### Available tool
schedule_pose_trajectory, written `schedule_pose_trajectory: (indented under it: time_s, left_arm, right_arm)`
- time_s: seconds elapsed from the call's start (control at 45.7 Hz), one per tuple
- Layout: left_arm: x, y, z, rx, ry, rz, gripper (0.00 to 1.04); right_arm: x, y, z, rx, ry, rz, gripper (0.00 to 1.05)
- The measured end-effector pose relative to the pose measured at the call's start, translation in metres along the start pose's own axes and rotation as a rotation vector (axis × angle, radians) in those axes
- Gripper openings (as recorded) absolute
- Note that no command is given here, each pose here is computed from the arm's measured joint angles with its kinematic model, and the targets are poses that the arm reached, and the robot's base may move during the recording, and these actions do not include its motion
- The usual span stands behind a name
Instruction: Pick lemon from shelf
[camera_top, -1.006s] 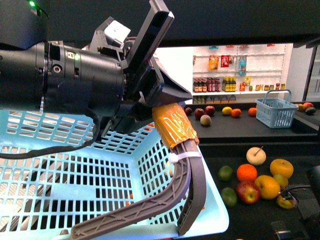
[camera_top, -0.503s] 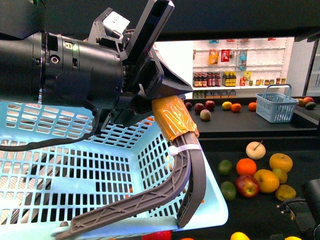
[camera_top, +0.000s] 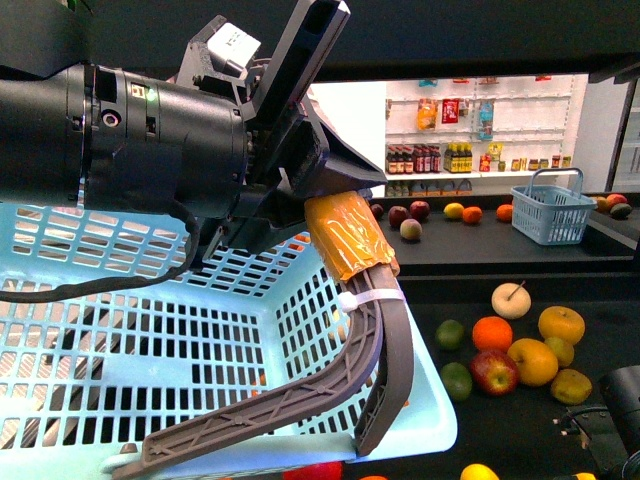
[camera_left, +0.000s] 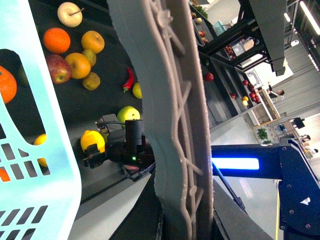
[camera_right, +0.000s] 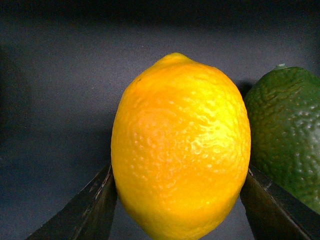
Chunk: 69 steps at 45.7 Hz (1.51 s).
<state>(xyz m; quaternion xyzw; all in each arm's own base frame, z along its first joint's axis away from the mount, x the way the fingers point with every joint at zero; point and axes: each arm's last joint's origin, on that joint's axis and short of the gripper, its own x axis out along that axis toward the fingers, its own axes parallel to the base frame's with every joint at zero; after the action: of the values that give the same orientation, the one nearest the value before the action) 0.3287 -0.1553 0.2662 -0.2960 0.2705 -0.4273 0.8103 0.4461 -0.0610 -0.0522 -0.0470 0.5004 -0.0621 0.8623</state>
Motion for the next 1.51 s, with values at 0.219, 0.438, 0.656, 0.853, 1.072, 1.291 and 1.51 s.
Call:
schedule_pose_trajectory:
  time_s: [0.219, 0.438, 0.656, 0.853, 1.072, 1.291, 1.51]
  left_arm:
    - [0.000, 0.000, 0.000, 0.000, 0.000, 0.000, 0.11]
    - [0.000, 0.000, 0.000, 0.000, 0.000, 0.000, 0.11]
    - [0.000, 0.000, 0.000, 0.000, 0.000, 0.000, 0.11]
    - [0.000, 0.000, 0.000, 0.000, 0.000, 0.000, 0.11]
    - [0.000, 0.000, 0.000, 0.000, 0.000, 0.000, 0.11]
    - [0.000, 0.000, 0.000, 0.000, 0.000, 0.000, 0.11]
    - [0.000, 0.000, 0.000, 0.000, 0.000, 0.000, 0.11]
  right_arm:
    - [-0.006, -0.004, -0.001, 0.010, -0.003, 0.017, 0.63]
    - [-0.071, -0.018, 0.045, 0.028, -0.161, 0.068, 0.62]
    - [-0.190, -0.020, 0.110, 0.036, -0.411, 0.153, 0.62]
    - [-0.268, 0.007, 0.130, 0.019, -0.543, 0.296, 0.62]
    - [-0.317, 0.042, 0.136, -0.003, -0.600, 0.442, 0.62]
    - [-0.333, 0.085, 0.130, -0.022, -0.562, 0.587, 0.62]
    - [-0.338, 0.109, 0.115, -0.056, -0.543, 0.671, 0.62]
